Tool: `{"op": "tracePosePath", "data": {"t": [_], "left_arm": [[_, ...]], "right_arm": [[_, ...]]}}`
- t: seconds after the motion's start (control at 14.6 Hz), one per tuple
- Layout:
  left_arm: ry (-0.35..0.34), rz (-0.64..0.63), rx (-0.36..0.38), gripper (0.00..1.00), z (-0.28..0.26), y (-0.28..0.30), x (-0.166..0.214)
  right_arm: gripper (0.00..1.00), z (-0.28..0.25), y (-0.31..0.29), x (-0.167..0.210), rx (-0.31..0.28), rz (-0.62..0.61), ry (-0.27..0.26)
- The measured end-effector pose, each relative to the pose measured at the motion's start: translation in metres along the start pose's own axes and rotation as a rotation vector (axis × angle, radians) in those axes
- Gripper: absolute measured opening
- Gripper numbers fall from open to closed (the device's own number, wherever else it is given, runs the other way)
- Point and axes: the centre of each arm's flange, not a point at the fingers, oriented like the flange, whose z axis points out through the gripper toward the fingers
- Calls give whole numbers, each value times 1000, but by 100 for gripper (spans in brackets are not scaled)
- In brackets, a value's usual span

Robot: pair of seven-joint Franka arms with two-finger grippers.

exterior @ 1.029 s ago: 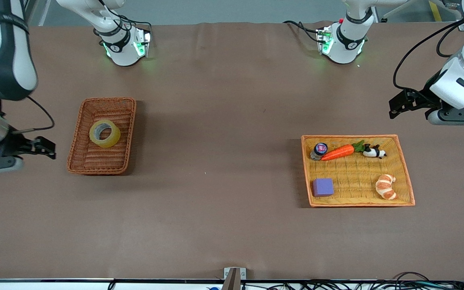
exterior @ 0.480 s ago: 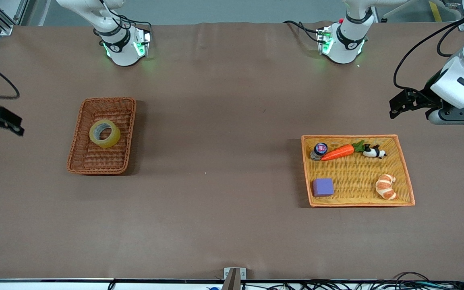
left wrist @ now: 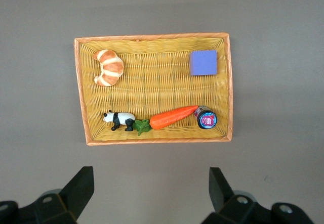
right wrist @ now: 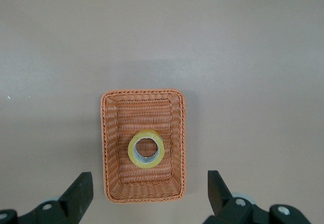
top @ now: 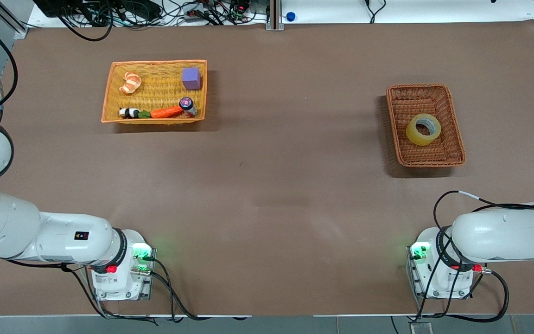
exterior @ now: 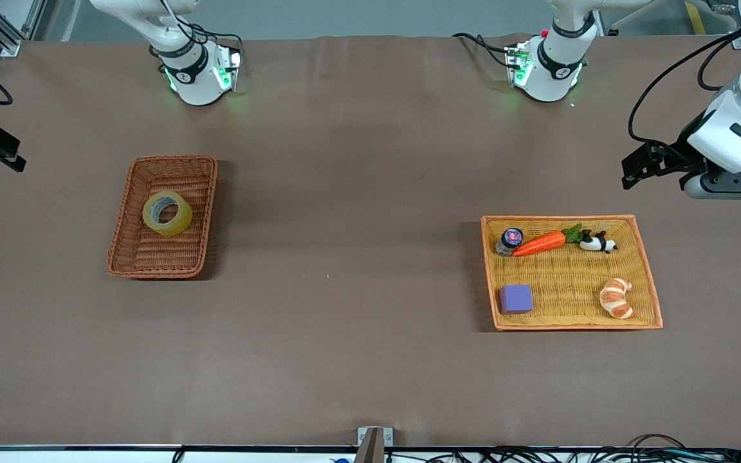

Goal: Move tape to another basket

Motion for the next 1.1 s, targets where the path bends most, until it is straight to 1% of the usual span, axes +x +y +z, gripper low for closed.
{"op": "tracePosePath", "data": {"t": [0.27,0.89,1.1], "left_arm": [[-1,0,0,100,1,0,0],[-5,0,0,100,3,0,1],[-6,0,0,100,3,0,1]], "right_arm": [[100,-1,-3,1,13,1,11],[100,0,-10,3,14,-11,11],[100,-1,-10,3,13,-12,20]]}}
